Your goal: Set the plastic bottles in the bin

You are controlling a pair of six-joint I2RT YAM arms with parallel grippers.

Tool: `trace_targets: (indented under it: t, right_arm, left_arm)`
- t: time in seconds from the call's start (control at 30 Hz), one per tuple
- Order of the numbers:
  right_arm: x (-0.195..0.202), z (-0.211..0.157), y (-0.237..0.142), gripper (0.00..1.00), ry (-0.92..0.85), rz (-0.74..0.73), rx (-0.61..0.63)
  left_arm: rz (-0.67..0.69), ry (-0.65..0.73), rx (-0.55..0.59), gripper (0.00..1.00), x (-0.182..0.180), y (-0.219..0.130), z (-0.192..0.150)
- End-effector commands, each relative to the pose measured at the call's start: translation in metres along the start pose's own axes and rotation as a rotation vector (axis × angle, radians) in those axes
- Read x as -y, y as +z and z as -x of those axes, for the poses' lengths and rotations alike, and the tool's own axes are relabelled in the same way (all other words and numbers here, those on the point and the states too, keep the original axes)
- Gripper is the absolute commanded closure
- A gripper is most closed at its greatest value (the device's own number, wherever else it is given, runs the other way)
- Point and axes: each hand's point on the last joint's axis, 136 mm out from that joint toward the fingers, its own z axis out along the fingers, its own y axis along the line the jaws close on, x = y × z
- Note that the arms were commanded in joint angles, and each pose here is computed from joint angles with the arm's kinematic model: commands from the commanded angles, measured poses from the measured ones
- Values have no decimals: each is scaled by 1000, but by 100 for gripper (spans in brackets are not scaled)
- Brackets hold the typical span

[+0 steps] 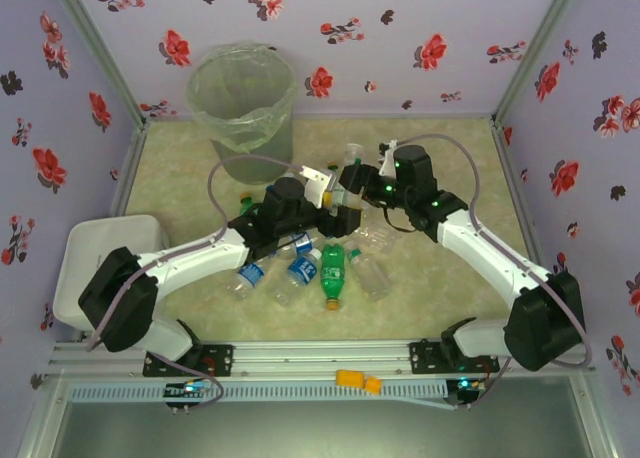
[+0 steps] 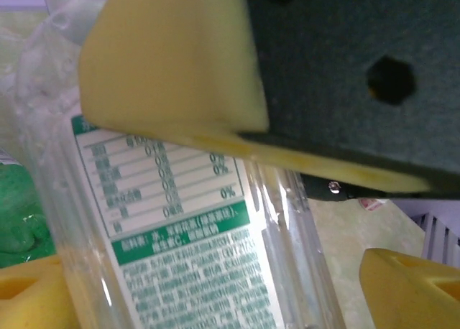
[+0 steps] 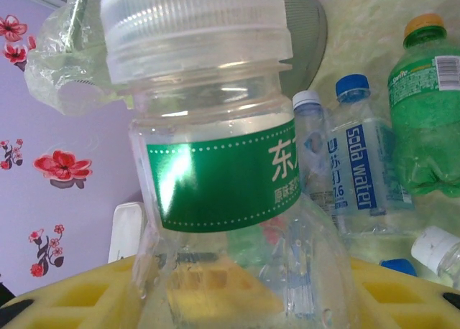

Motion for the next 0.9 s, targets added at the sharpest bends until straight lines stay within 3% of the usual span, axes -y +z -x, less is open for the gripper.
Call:
trace_targets:
  t: [0.0, 0.23, 0.3, 0.4, 0.6, 0.77, 0.87]
  right_arm:
    - [-18, 3, -7, 53, -8, 66, 28]
    - [-21, 5, -3, 51, 0, 79, 40]
    - [-23, 7, -2, 43, -1, 83, 43]
    - [-27, 13, -5, 24, -14, 84, 64]
    - [-17, 29, -26, 4, -96, -45, 151]
    - [3, 30, -37, 0, -123, -130, 171]
    - [19, 21, -36, 0, -140, -181, 139]
  left_arm:
    - [24, 39, 5, 15, -3, 5, 9]
    - [13, 33, 9, 48, 0, 5, 14]
    - [13, 25, 20, 50, -1, 3, 16]
    - [19, 5, 35, 50, -4, -1, 17]
    - [86, -61, 46, 53, -25, -20, 7]
    - [164, -93, 64, 63, -45, -52, 4]
    - [206, -60, 98, 79, -50, -75, 20]
